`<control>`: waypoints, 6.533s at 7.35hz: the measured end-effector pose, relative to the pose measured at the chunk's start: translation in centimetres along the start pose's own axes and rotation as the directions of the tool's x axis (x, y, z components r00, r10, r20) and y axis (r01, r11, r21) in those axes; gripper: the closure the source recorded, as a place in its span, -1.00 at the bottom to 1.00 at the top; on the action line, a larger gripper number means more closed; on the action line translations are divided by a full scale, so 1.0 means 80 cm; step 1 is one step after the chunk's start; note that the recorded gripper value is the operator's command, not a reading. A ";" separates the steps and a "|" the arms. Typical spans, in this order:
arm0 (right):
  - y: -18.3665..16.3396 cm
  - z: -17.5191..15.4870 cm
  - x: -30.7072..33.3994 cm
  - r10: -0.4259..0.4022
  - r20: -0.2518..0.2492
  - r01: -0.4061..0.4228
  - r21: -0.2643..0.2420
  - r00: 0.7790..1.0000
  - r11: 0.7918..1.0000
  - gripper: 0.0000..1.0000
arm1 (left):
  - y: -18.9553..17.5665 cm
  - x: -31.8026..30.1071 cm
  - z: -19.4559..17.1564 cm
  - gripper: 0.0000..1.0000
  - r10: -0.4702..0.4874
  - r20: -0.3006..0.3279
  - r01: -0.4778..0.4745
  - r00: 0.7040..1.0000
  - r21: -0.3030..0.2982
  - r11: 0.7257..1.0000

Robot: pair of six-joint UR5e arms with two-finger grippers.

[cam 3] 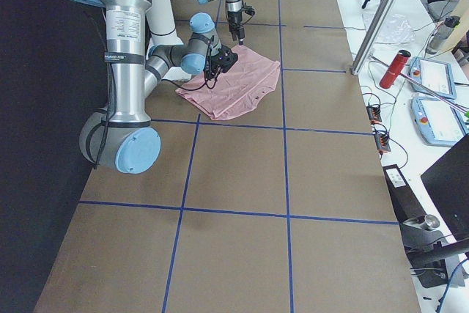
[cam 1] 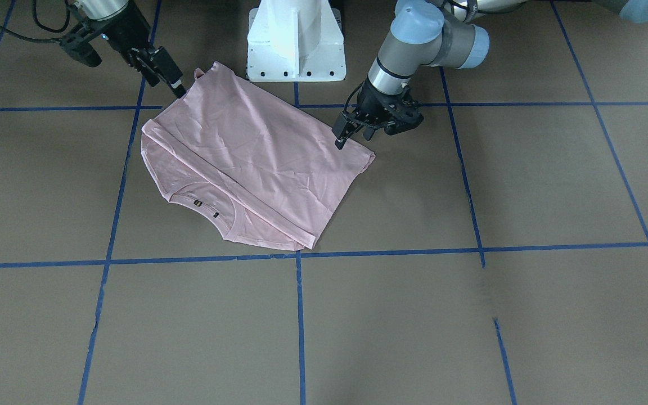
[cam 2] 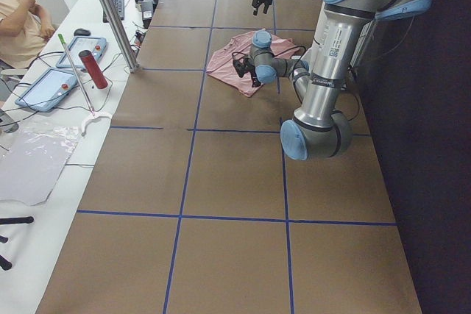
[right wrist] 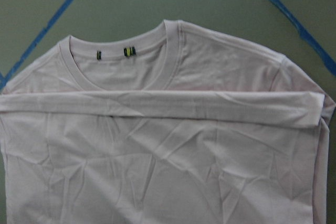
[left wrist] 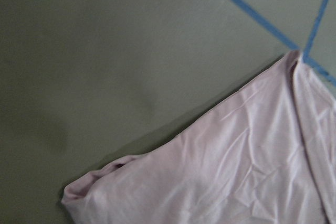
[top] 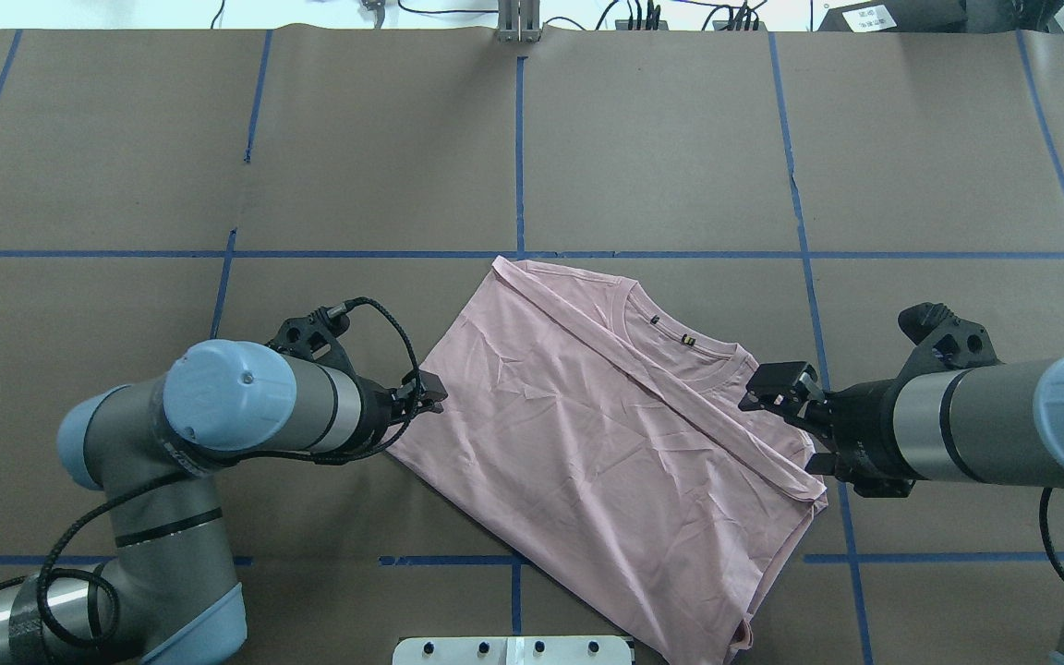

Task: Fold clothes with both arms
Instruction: 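Hold the shirt's two sides with both grippers, then rotate the shirt square with both grippers, left pulling its far corner, then move both grippers to the shirt's near edge corners and grasp them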

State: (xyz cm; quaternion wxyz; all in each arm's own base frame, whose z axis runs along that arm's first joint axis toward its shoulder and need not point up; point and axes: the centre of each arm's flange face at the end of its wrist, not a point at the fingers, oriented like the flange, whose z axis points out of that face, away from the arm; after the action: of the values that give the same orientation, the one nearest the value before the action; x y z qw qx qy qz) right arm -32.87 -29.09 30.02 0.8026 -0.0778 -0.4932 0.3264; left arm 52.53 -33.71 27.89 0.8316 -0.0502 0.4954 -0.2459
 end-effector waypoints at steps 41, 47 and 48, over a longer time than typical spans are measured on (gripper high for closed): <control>0.181 0.237 -0.071 0.017 -0.090 -0.002 0.163 0.996 0.987 1.00 | -0.280 0.086 -0.026 -0.20 0.139 -0.171 -0.095 0.975 0.245 0.965; 0.182 0.214 -0.077 0.014 -0.087 0.000 0.155 0.996 0.988 1.00 | -0.274 0.091 -0.032 -0.21 0.126 -0.164 -0.084 0.978 0.240 0.967; 0.182 0.207 -0.078 0.013 -0.088 0.001 0.154 0.996 0.988 1.00 | -0.253 0.093 -0.039 -0.24 0.105 -0.166 -0.067 0.980 0.220 0.973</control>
State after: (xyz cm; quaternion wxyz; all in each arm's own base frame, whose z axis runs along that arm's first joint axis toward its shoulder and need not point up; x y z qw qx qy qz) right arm -55.22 -24.84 27.17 0.8263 -0.0315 -0.4303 0.3620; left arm 45.47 -54.27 26.99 0.7948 0.0831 0.5397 -0.2648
